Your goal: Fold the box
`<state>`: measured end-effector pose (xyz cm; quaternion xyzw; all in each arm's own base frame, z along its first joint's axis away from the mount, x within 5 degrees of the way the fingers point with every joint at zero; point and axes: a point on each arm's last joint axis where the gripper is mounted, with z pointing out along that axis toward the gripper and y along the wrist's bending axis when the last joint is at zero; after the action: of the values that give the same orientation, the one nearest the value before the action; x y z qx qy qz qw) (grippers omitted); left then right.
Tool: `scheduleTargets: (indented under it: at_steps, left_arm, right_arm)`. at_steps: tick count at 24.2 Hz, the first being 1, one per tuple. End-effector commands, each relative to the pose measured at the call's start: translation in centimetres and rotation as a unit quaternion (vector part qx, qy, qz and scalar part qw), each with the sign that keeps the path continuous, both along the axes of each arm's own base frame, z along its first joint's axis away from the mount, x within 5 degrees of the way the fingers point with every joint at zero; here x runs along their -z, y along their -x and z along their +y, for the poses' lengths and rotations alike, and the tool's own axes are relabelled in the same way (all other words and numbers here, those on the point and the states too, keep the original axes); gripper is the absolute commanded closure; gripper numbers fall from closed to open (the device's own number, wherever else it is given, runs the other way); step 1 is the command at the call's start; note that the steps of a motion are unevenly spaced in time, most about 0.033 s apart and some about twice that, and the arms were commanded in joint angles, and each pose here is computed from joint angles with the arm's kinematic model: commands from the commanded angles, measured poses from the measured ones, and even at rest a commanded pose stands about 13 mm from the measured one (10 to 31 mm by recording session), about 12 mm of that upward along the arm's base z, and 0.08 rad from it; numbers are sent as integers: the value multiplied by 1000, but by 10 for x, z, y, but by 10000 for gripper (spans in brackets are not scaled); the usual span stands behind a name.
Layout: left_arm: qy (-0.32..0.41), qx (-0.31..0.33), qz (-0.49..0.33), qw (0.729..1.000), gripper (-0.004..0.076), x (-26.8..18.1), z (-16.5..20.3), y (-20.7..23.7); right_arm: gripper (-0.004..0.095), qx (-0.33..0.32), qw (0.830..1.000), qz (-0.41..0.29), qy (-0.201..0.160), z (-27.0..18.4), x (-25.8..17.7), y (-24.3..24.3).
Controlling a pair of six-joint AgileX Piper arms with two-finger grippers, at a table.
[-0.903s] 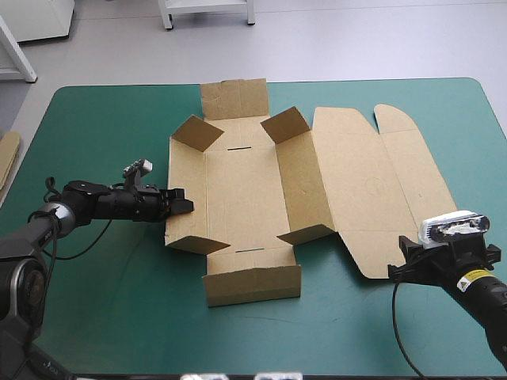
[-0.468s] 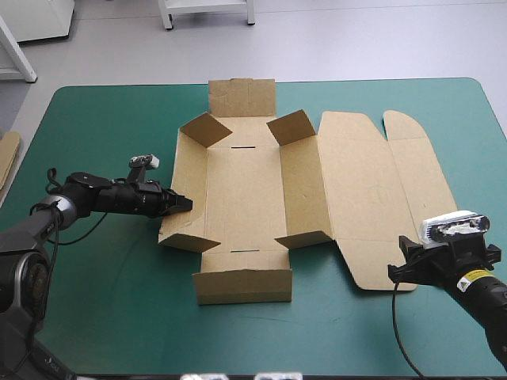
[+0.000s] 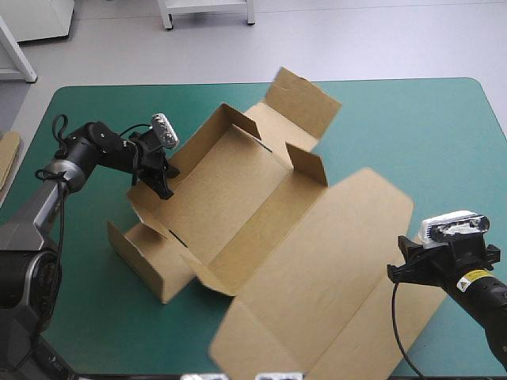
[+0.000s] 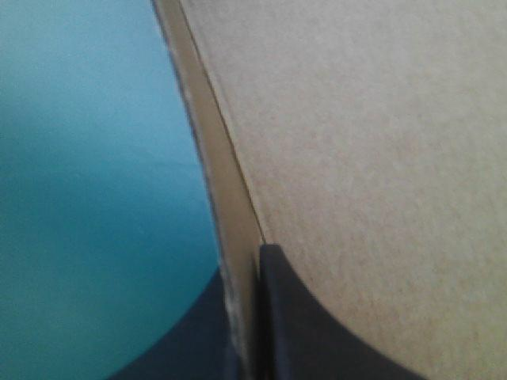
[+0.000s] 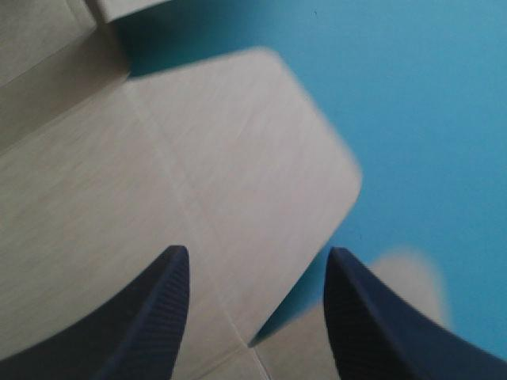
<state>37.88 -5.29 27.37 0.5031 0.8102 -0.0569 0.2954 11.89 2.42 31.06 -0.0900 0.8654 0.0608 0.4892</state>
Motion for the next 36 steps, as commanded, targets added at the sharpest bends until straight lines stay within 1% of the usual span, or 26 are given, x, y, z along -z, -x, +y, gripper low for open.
scheduleTargets:
  at_steps: [1, 4, 5, 6, 7, 8, 9, 10, 12, 14, 16, 18, 19, 23, 25, 31, 36]
  left_arm:
    - [-73, 56, -135, 986, 732, -51, -18, -6]
    - [-96, 88, -215, 968, 732, -70, -39, -11]
    - [-95, 91, -264, 956, 732, -80, -56, -12]
    - [-91, 89, -290, 949, 732, -85, -64, -13]
    - [-82, 85, -336, 935, 732, -92, -79, -13]
    - [-79, 86, -350, 929, 732, -95, -85, -12]
    - [-72, 91, -374, 920, 732, -99, -99, -9]
    - [-70, 96, -379, 918, 732, -100, -104, -7]
    - [-82, 127, -396, 906, 732, -104, -125, 6]
    - [-63, 112, -399, 908, 732, -108, -139, 24]
    - [-72, 105, -387, 913, 732, -99, -145, 47]
    - [-107, 104, -375, 915, 732, -79, -151, 68]
    - [-118, 91, -367, 918, 732, -72, -155, 77]
    - [-177, 30, -369, 912, 732, -58, -166, 98]
    - [-193, 21, -374, 907, 732, -58, -174, 110]
    - [-207, 52, -384, 898, 732, -55, -200, 142]
    - [-218, 65, -406, 885, 732, -52, -205, 148]
  right_arm:
    - [413, 2, 999, -44, -19, 1, -17, -3]
    - [413, 2, 999, -44, -23, 2, -17, -3]
    - [412, 2, 999, -44, -23, 2, -17, -3]
    - [413, 2, 999, -44, -23, 2, -17, -3]
    - [412, 2, 999, -45, -23, 2, -17, -3]
    - [412, 2, 999, -45, -23, 2, -17, -3]
    - [412, 2, 999, -45, -23, 2, -17, -3]
    - [413, 2, 999, -45, -23, 2, -17, -3]
    - [413, 1, 999, -44, -33, 2, -17, -3]
    - [412, 2, 998, -42, -44, 3, -17, -3]
    - [413, 5, 998, -47, -51, 3, -19, -3]
    - [412, 14, 996, -56, -66, 3, -22, -4]
    - [413, 15, 996, -58, -69, 3, -24, -5]
    - [413, 13, 996, -56, -69, 5, -38, -13]
    - [413, 11, 997, -48, -67, 6, -44, -19]
    - [413, 5, 998, -7, -59, 11, -59, -40]
    - [427, -1, 998, 6, -56, 14, -81, -54]
